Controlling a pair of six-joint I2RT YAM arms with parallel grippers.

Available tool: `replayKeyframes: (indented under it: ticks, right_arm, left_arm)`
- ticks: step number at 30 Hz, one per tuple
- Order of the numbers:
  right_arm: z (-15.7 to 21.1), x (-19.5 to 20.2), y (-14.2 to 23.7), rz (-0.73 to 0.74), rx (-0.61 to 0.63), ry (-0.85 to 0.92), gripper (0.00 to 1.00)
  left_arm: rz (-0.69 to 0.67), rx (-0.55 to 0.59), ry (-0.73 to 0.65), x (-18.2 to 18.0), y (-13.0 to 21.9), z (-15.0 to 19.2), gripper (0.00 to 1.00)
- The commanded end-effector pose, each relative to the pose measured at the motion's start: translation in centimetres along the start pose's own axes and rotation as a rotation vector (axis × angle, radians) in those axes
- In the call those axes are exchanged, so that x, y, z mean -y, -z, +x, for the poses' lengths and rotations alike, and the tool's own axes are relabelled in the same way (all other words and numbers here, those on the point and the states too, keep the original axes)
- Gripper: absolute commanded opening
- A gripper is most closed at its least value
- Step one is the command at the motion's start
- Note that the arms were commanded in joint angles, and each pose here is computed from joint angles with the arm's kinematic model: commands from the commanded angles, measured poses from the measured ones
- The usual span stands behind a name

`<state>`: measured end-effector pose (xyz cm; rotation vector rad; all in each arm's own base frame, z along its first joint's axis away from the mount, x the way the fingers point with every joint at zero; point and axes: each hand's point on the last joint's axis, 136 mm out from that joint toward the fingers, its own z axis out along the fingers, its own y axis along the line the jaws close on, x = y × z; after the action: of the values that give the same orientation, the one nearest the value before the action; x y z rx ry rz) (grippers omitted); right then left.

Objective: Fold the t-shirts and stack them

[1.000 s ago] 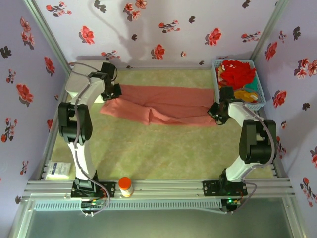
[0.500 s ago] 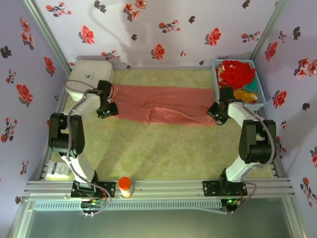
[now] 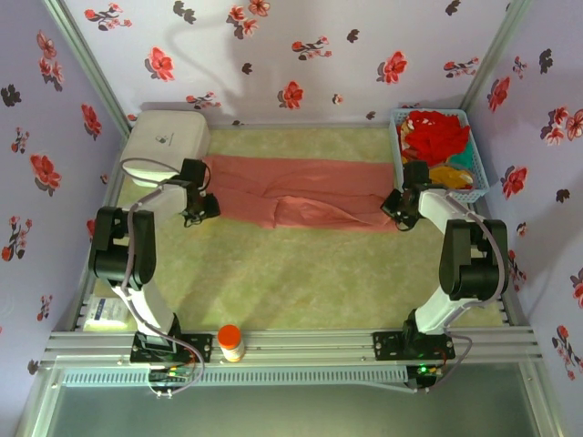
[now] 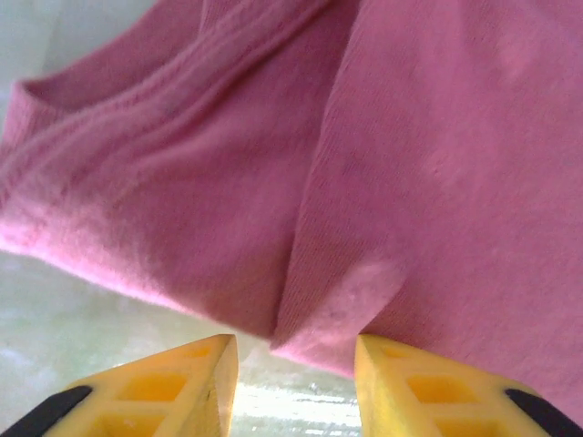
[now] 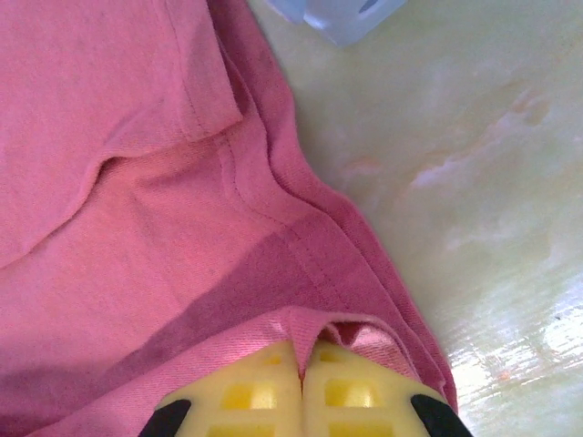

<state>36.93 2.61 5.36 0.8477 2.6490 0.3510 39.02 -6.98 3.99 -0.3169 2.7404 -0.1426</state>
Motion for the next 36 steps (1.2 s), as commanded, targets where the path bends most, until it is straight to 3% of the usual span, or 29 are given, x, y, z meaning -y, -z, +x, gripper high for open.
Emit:
replayKeyframes:
  ticks: [1,7,15,36]
  right_arm:
    - [0.4,0.5,-0.7,0.007,-0.022,0.013,0.0]
    - [0.4,0.6,-0.9,0.013,-0.025,0.015,0.0]
    - [0.4,0.6,-0.9,0.017,-0.03,0.023,0.0]
    - [0.1,1.6,-0.9,0.059,-0.025,0.031,0.0]
  left_arm:
    - [0.014,0.039,0.017,0.3,-0.5,-1.2,0.35]
    - [0.006,0.019,0.015,0.3,-0.9,-1.1,0.18]
    - [-0.021,0.003,0.013,-0.1,1.0,-1.0,0.0]
    - [-0.038,-0.117,-0.011,-0.8,9.4,1.6,0.0]
